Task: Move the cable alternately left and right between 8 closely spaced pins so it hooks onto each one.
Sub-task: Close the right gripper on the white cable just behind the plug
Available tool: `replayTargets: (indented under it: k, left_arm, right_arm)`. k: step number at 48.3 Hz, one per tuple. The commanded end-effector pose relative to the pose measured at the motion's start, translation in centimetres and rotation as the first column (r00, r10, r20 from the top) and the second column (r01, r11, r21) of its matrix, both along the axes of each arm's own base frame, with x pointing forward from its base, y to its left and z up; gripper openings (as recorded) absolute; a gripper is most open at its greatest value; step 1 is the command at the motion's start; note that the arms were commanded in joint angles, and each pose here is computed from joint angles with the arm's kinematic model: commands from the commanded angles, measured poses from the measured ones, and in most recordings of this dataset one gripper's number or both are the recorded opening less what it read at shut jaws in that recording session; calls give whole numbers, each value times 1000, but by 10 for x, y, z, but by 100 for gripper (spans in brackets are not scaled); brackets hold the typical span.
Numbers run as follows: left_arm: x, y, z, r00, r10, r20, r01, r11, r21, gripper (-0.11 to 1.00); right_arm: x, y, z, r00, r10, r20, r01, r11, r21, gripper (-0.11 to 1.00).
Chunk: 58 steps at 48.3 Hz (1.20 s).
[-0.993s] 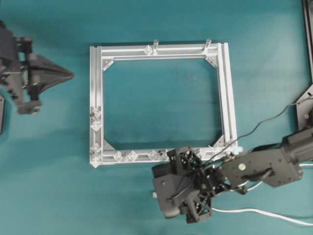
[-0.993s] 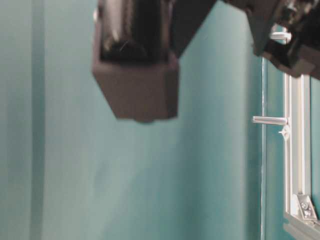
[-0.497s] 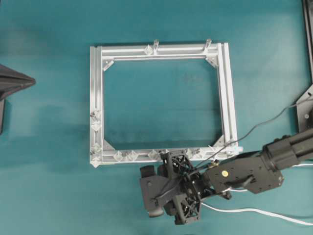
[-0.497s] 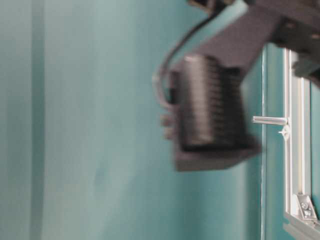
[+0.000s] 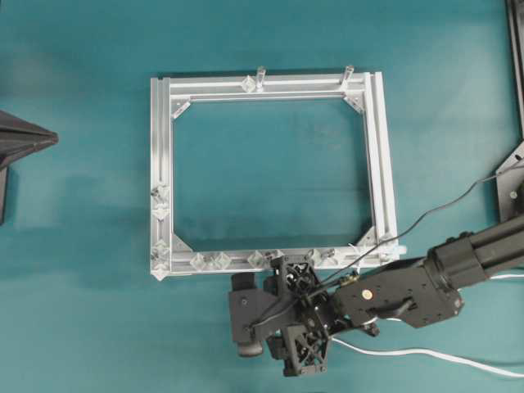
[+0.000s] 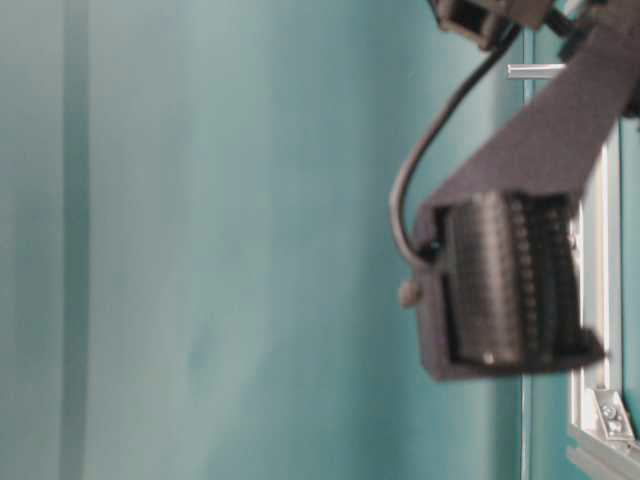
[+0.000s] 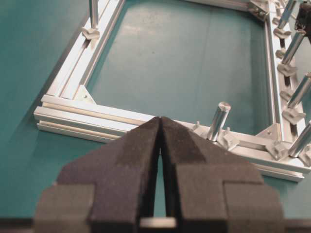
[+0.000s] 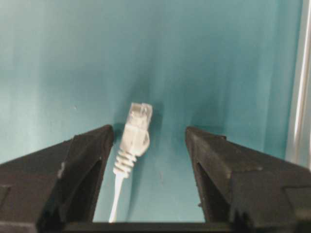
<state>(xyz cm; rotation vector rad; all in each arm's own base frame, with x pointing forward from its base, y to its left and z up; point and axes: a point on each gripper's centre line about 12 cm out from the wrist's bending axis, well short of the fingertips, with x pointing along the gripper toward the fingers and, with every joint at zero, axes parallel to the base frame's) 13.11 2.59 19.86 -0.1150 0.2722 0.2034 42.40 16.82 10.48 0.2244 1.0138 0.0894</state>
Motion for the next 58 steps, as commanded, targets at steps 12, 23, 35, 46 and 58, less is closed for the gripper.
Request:
replayTargets:
  k: [12,23,35,46,58]
  left_arm:
    - [1,1,5,1000,6,15,-6,1000,-4,1]
    - [1,1,5,1000,6,15,-6,1000,-4,1]
    - [1,1,5,1000,6,15,-6,1000,-4,1]
    - [1,1,5,1000,6,15,-6,1000,-4,1]
    - [1,1,5,1000,7,14,-7,1000,-6,1]
  right_arm:
    - [6,6,14,999,8,40,-9,1000,15,26]
    - [6,11,17,999,17,45,-18,1000,16,19]
    - [9,14,29,1000,17,26,-17,1000,4,19]
    - [5,11,58,1000,8,26,-8,1000,0,19]
    - [-6,6,88,999,-41,18,40,999,23,19]
